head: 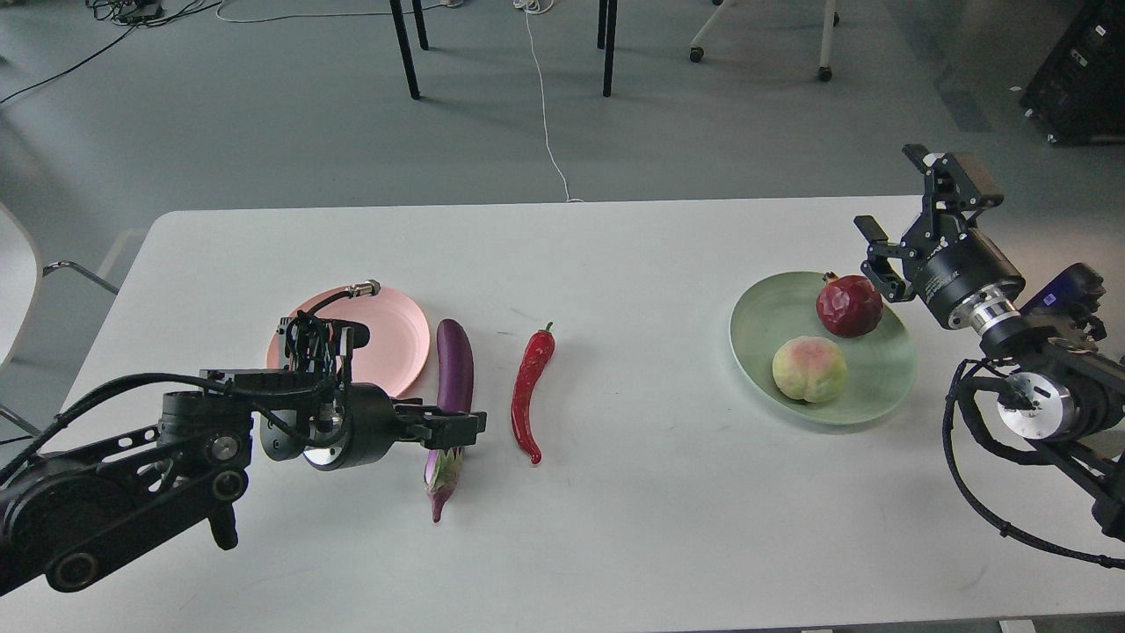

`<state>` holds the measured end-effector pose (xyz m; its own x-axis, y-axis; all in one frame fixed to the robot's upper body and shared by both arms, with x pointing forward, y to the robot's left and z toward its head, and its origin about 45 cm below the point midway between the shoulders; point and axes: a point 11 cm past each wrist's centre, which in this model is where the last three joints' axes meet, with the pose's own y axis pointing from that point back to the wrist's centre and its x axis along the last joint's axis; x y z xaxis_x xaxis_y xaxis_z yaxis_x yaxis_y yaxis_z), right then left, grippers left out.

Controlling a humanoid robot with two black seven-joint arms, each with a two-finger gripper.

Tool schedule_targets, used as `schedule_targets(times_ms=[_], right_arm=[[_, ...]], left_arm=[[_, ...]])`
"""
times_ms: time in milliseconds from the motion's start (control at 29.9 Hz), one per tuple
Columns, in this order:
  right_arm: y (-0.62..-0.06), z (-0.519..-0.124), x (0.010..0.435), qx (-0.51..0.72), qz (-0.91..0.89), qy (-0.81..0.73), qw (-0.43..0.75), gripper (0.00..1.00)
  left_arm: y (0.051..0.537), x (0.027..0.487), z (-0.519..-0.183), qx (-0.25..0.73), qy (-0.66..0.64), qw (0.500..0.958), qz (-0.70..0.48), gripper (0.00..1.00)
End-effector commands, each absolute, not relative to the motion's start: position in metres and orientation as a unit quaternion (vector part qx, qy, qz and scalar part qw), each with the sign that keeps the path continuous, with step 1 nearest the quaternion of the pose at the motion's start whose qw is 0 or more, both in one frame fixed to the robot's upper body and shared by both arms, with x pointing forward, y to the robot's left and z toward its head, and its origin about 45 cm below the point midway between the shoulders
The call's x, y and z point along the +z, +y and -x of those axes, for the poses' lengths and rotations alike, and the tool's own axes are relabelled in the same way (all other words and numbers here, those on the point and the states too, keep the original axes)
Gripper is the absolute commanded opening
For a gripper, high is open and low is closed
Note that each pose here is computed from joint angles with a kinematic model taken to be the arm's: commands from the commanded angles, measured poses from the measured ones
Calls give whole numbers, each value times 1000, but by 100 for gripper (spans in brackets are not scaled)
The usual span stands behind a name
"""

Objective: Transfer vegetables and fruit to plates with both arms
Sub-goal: 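Lower the left gripper onto the purple eggplant and grasp it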

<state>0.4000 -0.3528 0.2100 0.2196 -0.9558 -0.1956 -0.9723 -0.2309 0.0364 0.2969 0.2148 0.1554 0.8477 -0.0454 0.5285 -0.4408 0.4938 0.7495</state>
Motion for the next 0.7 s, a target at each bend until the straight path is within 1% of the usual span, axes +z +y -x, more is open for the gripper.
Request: schedule_targets(times_ms=[0,100,401,602,636,669], right_arm=[[-353,-400,209,89,779,619,46,99],[-353,-400,209,89,779,619,46,99],[-352,-399,209,90,780,618,46,99],[-352,-399,209,90,780,618,46,99],[-353,-399,208,91,780,618,46,99],[-352,-398,208,91,780,618,46,99]], left_arm=[[214,153,-298,120,-247,828,-490,98],[207,151,-299,119,-246,831,-485,97],[209,142,-297,113,-241,828,-494,95],[211,139,-298,114,-240,825,-498,84],[211,138,-298,114,-238,826,-499,82],[210,138,-298,114,-238,826,-499,77]])
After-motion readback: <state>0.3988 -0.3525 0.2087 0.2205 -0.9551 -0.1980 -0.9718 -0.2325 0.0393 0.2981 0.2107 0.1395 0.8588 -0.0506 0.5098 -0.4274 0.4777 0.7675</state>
